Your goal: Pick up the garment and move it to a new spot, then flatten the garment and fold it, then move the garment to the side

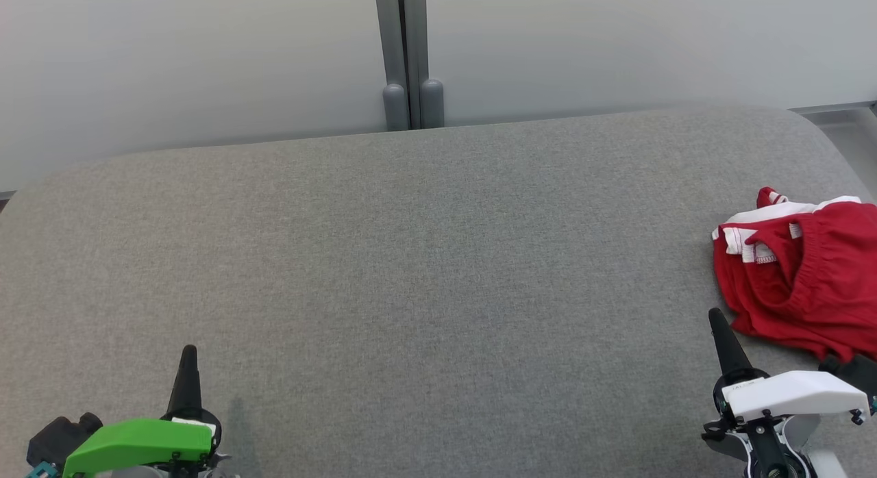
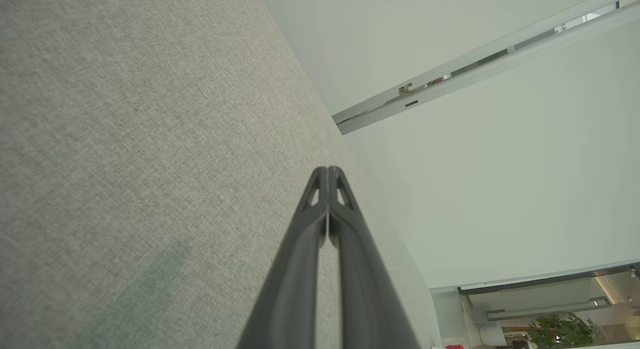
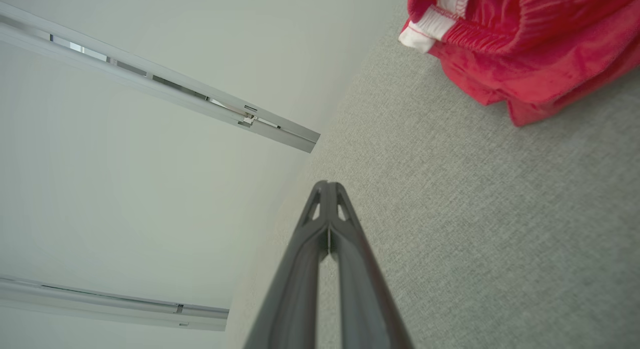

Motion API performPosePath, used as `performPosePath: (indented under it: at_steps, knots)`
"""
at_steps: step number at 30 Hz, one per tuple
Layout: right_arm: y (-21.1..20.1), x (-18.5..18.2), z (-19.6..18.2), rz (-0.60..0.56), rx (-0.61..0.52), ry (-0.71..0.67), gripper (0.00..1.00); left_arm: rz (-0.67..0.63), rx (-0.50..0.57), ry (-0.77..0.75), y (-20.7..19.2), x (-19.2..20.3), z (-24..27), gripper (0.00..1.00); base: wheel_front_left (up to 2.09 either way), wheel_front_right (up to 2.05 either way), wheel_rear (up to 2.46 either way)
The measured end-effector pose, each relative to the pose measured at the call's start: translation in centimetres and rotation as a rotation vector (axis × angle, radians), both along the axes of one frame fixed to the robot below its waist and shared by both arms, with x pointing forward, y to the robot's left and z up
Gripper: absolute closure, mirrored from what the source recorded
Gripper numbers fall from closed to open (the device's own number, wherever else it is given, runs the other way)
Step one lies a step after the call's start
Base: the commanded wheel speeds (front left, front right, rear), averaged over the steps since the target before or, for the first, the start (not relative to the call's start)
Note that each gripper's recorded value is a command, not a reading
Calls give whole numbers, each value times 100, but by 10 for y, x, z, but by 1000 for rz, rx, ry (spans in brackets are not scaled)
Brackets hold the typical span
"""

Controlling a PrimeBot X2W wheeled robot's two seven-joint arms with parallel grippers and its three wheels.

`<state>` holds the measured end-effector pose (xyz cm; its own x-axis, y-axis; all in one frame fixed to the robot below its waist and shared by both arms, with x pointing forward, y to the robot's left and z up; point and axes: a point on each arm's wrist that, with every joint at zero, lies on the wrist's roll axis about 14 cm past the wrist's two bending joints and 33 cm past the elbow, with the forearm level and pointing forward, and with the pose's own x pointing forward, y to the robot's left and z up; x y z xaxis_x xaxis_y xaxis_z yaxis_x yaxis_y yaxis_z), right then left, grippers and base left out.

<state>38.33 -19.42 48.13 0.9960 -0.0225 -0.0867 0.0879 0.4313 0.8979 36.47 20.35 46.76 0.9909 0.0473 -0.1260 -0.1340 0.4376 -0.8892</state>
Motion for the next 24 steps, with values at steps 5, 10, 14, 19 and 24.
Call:
performPosePath:
  at_steps: [5, 10, 14, 19, 24]
  knots:
    - [-1, 0, 2, -3, 50, -5, 100, 3, -50, -13, 0, 3, 4, 100, 0, 0, 0]
    - [-1, 1, 3, -3, 96, -11, 100, 4, -98, -23, 0, 5, 7, 100, 0, 0, 0]
    - [-1, 1, 5, -3, 131, -16, 100, 3, -133, -32, -1, 7, 10, 100, 0, 0, 0]
    - [-2, 1, 7, -4, 175, -22, 100, 2, -179, -43, -2, 9, 13, 100, 0, 0, 0]
    - [-2, 2, 9, -5, 217, -29, 100, 1, -222, -54, -2, 11, 16, 100, 0, 0, 0]
